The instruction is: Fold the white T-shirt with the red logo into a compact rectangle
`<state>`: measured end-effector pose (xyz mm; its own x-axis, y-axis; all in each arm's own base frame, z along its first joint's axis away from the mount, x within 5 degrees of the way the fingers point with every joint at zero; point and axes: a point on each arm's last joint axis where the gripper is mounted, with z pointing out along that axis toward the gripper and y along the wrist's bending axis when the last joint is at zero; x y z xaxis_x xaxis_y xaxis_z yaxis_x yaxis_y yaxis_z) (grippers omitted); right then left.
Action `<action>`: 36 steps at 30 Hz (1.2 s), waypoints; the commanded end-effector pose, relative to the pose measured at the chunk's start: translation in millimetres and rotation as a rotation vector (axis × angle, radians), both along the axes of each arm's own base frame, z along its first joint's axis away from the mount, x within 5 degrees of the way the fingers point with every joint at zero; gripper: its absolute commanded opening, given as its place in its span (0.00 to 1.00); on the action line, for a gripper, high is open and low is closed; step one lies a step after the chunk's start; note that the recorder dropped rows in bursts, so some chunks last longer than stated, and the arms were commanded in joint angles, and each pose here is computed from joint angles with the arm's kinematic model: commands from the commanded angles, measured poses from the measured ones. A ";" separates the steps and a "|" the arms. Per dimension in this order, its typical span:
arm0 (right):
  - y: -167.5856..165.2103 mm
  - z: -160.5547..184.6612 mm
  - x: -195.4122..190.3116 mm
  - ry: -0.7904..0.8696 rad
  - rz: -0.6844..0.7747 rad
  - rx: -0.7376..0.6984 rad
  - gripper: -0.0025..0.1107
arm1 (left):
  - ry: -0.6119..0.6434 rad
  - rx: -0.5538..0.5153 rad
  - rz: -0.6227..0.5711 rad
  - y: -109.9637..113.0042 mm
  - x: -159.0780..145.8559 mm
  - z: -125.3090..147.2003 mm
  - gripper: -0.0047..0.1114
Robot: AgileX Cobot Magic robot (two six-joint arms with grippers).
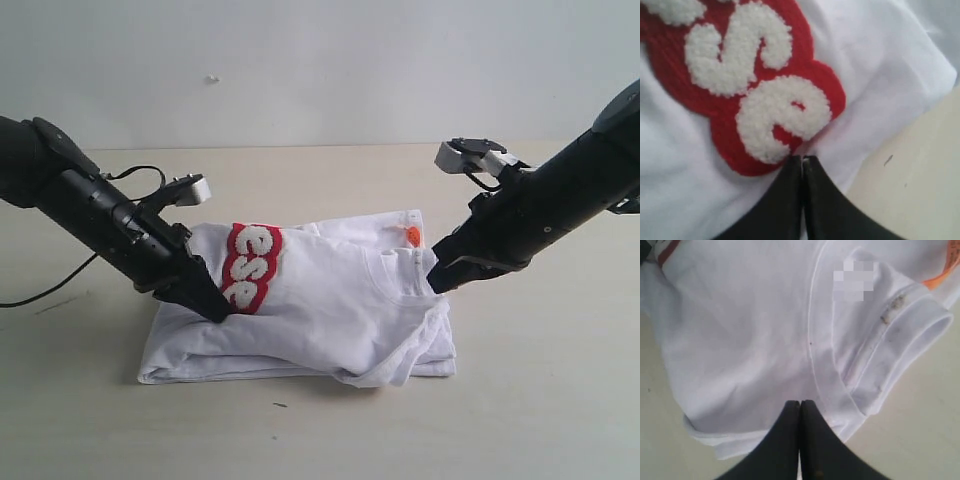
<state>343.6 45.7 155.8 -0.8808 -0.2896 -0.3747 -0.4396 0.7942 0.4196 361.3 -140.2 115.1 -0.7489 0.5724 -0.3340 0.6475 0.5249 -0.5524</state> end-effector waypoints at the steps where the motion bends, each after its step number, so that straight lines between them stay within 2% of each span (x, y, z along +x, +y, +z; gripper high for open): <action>1: -0.7 4.3 0.4 -0.017 0.008 -0.002 0.02 | 0.018 0.118 0.021 16.7 0.6 -1.8 0.04; 3: -0.7 4.3 0.4 -0.017 0.008 -0.002 0.02 | 0.034 0.177 0.007 21.4 -1.3 -4.3 0.04; 5: -0.9 4.2 0.7 -0.020 0.006 -0.003 0.02 | 0.033 0.187 -0.005 22.4 -2.5 -1.6 0.04; 15: -0.9 4.2 0.7 -0.024 0.013 -0.005 0.02 | -0.111 -0.009 0.069 9.7 0.4 55.8 0.04; 20: -0.5 4.3 0.0 -0.018 0.018 -0.001 0.02 | -0.060 -0.043 0.062 7.3 -3.6 58.4 0.04; 23: -0.4 4.3 -0.1 -0.017 0.019 0.000 0.02 | -0.044 -0.012 0.027 9.7 -6.8 56.6 0.04; 27: -0.4 4.3 -0.1 -0.017 0.019 0.000 0.02 | -0.022 0.081 0.051 16.1 -7.0 51.8 0.05; 29: -0.4 4.3 -0.1 -0.017 0.019 0.000 0.02 | -0.031 0.097 0.052 17.4 -6.6 51.5 0.08; 32: -0.4 4.3 -0.1 -0.017 0.019 0.000 0.02 | -0.039 0.094 0.060 17.7 -5.9 53.1 0.20; 35: -0.4 4.3 -0.1 -0.017 0.019 0.000 0.02 | -0.040 0.077 0.078 16.6 -5.2 55.5 0.36; 36: -0.4 4.4 0.1 -0.018 0.016 0.001 0.02 | -0.042 0.074 0.079 16.5 -5.3 56.3 0.44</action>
<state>343.3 45.9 155.9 -0.8778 -0.2967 -0.3760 -0.4468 0.7902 0.4195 355.0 -123.4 164.5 -0.7684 0.5639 -0.3027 0.6338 0.6050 -0.4819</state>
